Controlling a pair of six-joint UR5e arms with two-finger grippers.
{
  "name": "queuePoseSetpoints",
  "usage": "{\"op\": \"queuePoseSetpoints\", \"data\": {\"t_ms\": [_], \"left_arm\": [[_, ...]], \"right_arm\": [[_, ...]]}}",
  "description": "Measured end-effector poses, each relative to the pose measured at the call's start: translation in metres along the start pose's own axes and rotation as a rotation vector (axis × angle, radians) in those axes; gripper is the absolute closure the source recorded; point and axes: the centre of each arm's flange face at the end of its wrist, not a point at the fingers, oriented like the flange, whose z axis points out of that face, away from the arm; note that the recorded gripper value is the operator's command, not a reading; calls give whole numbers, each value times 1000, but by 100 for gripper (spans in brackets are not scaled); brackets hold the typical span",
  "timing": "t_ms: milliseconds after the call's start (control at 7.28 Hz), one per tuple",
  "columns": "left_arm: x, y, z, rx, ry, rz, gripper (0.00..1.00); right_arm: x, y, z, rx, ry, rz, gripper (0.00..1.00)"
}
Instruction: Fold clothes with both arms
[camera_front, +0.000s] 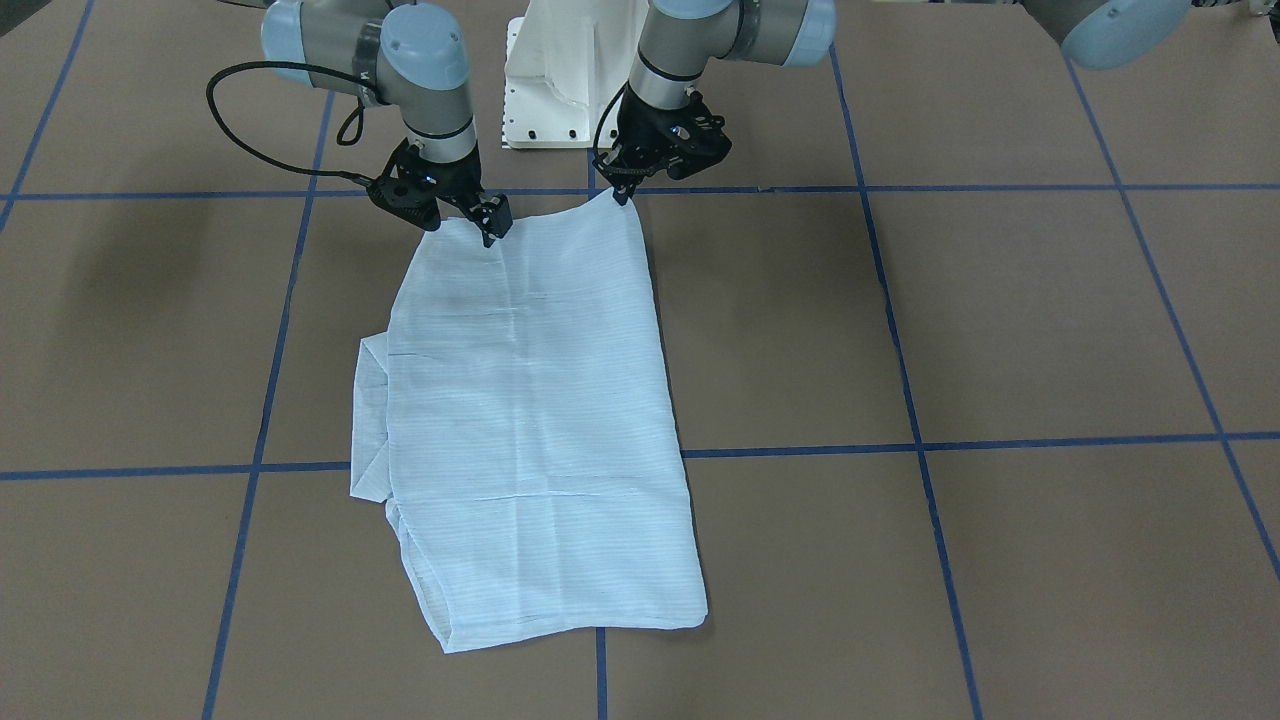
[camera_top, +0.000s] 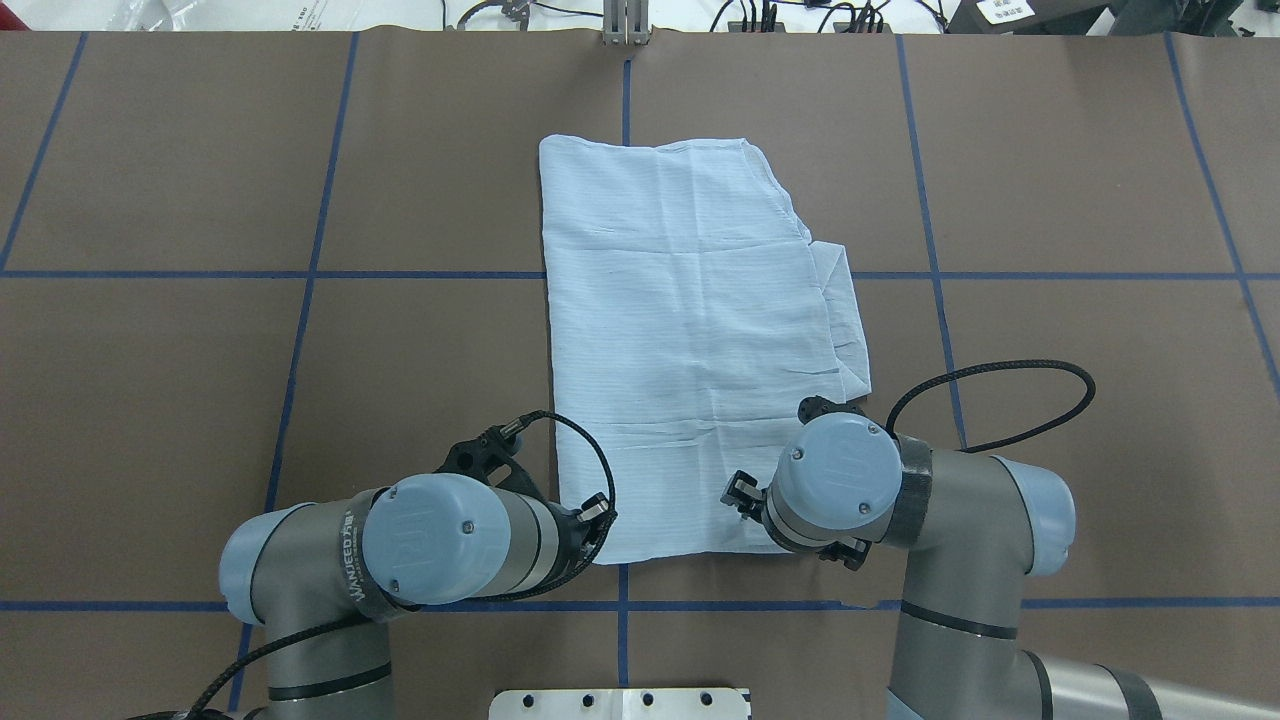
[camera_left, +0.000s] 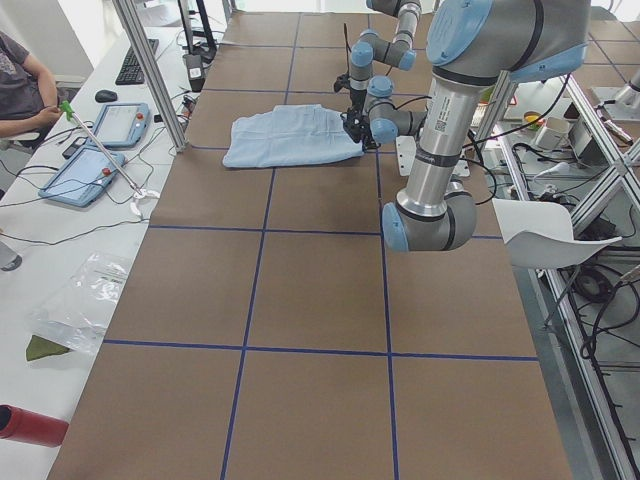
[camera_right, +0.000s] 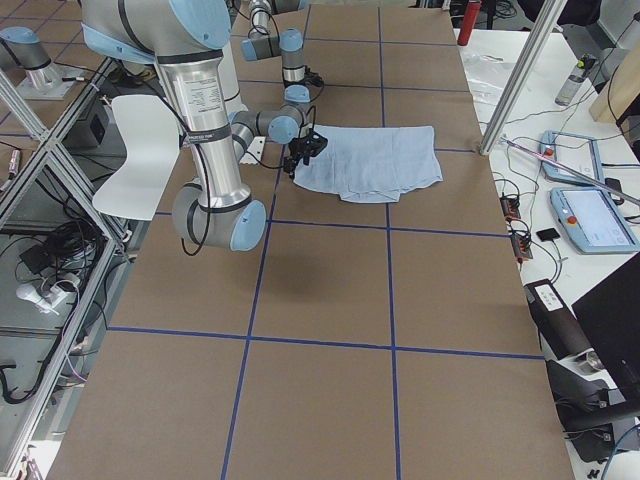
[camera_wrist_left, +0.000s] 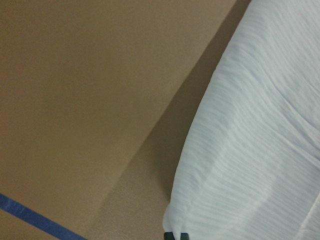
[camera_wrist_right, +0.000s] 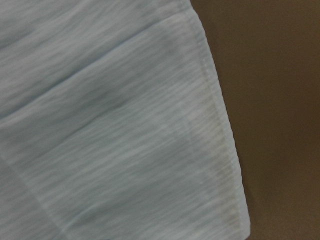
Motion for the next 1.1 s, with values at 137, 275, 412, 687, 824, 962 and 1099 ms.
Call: {"op": "queuePoseSetpoints", "data": {"t_ms": [137, 275, 412, 687, 824, 962, 1099], "left_arm": [[0, 0, 0, 0, -1, 0, 100], [0, 0, 0, 0, -1, 0, 100], [-1, 0, 0, 1, -2, 0, 100], [-1, -1, 1, 1, -3, 0, 100], [-2, -1, 1, 2, -3, 0, 100], [-2, -1, 1, 2, -4, 0, 100], [-2, -1, 1, 2, -4, 0, 100]], "right_arm": [[0, 0, 0, 0, 1, 1, 18], [0, 0, 0, -1, 1, 1, 19], [0, 1, 0, -2, 1, 0, 19], [0, 2, 1, -5, 2, -2, 25], [0, 3, 1, -6, 3, -3, 38], [0, 4, 1, -7, 3, -4, 55], [0, 4, 1, -8, 2, -4, 68]]}}
